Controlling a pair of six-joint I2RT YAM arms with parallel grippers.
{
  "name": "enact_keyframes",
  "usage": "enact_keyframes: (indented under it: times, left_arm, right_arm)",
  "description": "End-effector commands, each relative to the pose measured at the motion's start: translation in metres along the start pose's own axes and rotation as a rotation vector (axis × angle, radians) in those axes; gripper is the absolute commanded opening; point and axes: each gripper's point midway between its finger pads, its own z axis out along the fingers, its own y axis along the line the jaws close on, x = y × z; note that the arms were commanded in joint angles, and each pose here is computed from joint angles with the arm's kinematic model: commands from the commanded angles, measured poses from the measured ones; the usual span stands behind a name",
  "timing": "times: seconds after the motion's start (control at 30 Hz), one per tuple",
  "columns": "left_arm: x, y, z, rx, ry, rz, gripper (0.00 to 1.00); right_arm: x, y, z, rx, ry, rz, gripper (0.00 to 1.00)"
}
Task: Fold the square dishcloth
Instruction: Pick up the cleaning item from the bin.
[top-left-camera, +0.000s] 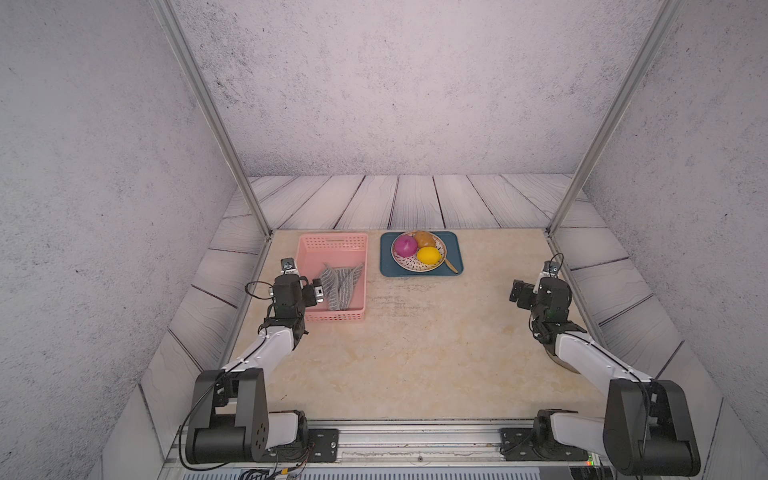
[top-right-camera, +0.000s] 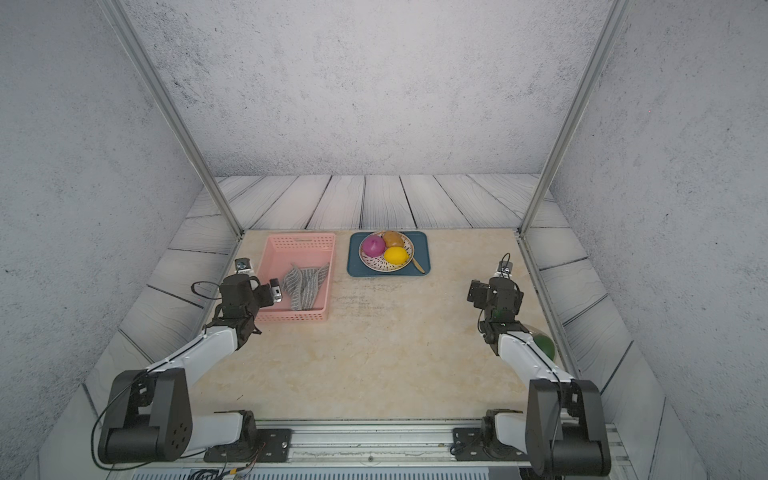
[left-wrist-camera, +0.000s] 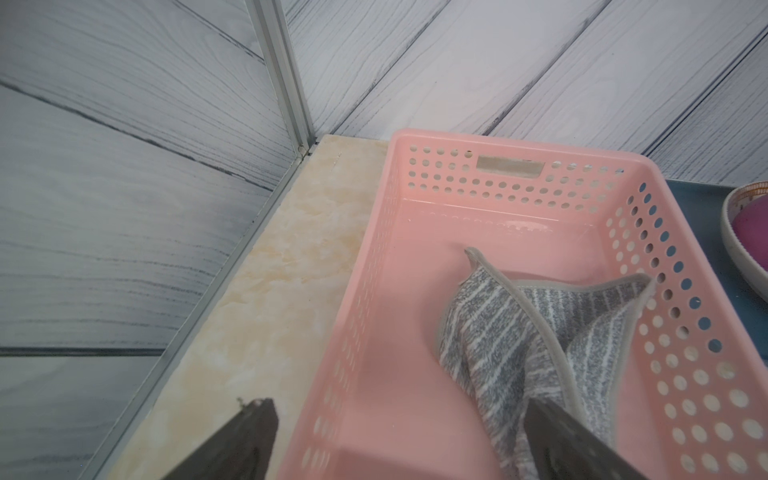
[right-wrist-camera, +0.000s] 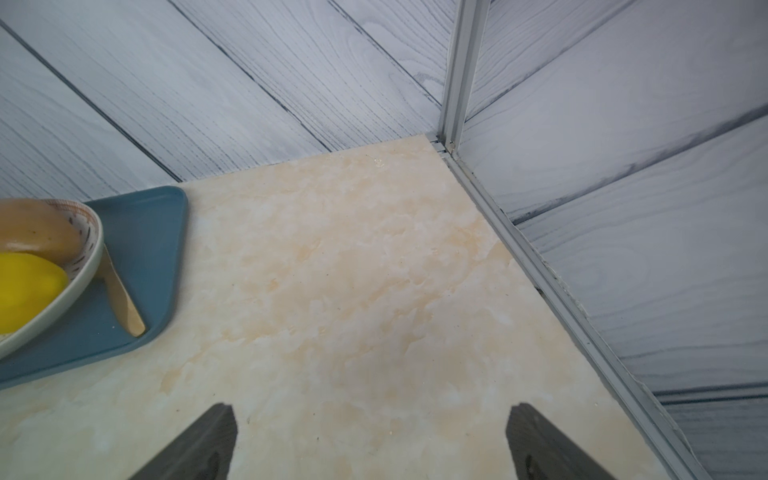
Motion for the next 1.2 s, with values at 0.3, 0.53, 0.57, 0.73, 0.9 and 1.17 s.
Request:
enact_keyframes:
  times: [0.3, 0.53, 0.57, 0.73, 0.9, 1.17]
  left_arm:
    - [-0.024, -0.072, -0.038, 0.179, 0.032, -0.066, 1.00]
    - [-0.028, -0.123, -0.038, 0.263, 0.094, -0.040, 1.00]
    - [-0.026, -0.131, -0.036, 0.275, 0.108, -0.031, 1.00]
    - [-0.012, -0.157, -0.022, 0.268, 0.188, 0.043, 1.00]
    - [-0.007, -0.148, -0.003, 0.143, 0.258, 0.077, 1.00]
    - [0.006, -0.121, 0.020, -0.053, 0.351, 0.161, 1.00]
  right_arm:
    - [-0.003, -0.028, -0.009, 0.196, 0.141, 0.122, 0.99]
    - [-0.006, -0.024, -0.011, 0.169, 0.128, 0.080, 0.99]
    - [-0.005, -0.024, -0.012, 0.164, 0.135, 0.069, 0.99]
    - [-0.002, -0.027, -0.014, 0.175, 0.134, 0.053, 0.99]
    - [-0.001, -0.024, -0.012, 0.156, 0.141, 0.051, 0.99]
    - [0.000, -0.024, -0.011, 0.162, 0.146, 0.053, 0.99]
